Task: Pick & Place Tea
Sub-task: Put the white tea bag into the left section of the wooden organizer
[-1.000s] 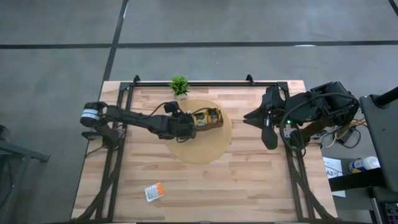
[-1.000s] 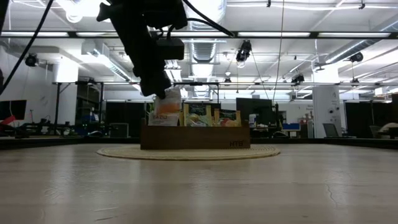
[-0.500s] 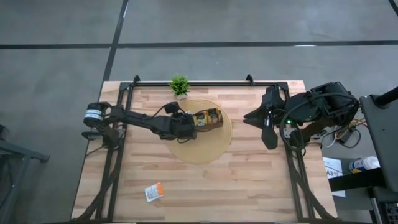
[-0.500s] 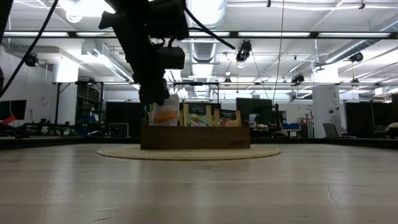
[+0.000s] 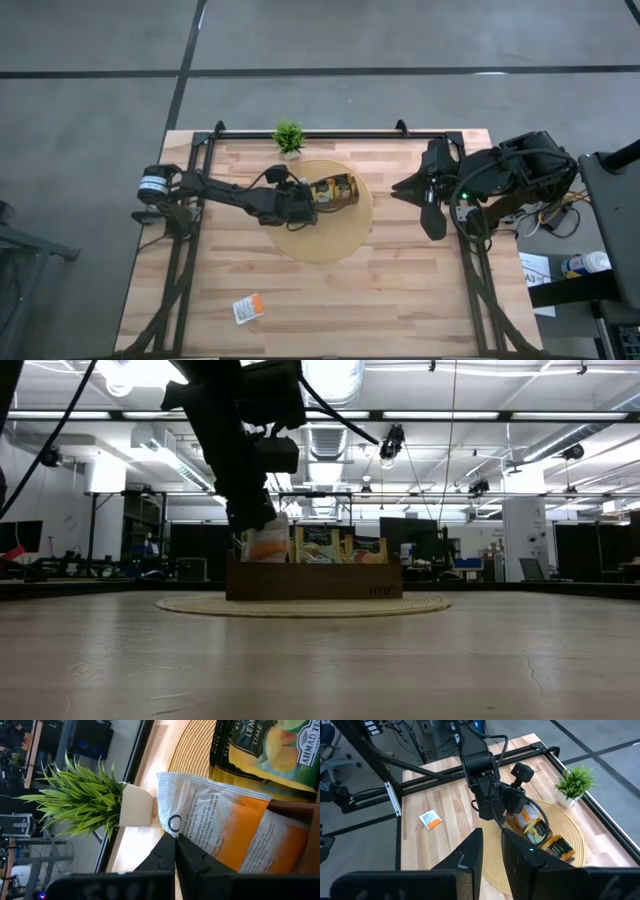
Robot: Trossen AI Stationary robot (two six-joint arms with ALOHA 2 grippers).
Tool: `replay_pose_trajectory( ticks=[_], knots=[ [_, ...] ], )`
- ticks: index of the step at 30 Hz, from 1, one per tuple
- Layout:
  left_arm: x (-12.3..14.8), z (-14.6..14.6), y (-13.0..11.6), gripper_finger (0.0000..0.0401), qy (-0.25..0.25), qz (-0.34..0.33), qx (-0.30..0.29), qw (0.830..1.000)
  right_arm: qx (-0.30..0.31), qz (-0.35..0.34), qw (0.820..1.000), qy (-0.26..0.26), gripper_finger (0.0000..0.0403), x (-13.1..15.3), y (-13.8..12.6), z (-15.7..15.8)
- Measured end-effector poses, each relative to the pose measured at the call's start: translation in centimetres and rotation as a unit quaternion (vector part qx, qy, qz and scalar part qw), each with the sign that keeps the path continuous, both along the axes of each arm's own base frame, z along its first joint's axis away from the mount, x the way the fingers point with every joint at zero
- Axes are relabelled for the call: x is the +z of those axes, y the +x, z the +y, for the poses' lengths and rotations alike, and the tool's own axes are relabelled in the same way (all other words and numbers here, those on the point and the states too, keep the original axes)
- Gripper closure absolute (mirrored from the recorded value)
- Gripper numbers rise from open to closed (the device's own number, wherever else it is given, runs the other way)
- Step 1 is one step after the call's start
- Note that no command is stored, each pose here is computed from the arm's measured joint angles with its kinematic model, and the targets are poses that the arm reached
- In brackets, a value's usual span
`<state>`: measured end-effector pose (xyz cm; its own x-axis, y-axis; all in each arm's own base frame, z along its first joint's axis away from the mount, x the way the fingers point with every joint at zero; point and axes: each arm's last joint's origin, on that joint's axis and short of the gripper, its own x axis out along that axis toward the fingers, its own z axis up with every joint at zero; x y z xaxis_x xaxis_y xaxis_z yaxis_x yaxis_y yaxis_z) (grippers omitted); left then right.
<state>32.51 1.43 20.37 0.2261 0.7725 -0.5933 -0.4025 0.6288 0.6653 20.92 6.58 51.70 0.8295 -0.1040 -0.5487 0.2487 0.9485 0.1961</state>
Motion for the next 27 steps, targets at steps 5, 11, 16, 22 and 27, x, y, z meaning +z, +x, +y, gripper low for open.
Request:
replay_pose_trajectory(
  ticks=[5, 11, 16, 22, 27],
  knots=[
    [0.0, 0.0, 0.0, 0.038, -0.004, -0.001, 0.0, 1.0, 0.001, 0.0, 1.0, -0.001, 0.0335, 0.0, 0.0, 0.0],
    [0.2, -0.1, 0.1, 0.0327, -0.026, 0.003, -0.007, 1.0, 0.001, 0.0, 1.0, -0.002, 0.0335, 0.0, 0.0, 0.0],
    [0.7, -0.1, 0.0, 0.029, -0.015, 0.029, -0.011, 0.999, 0.002, 0.001, 1.0, -0.004, 0.0335, 0.0, 0.0, 0.0],
    [2.2, -0.1, 0.3, 0.0283, -0.012, 0.039, -0.018, 0.999, 0.006, 0.002, 1.0, -0.009, 0.0335, 0.0, 0.0, 0.0],
    [3.8, -0.3, 0.8, 0.0284, -0.053, 0.043, -0.045, 0.997, 0.006, 0.002, 1.0, -0.009, 0.0335, 0.0, 0.0, 0.0]
  ],
)
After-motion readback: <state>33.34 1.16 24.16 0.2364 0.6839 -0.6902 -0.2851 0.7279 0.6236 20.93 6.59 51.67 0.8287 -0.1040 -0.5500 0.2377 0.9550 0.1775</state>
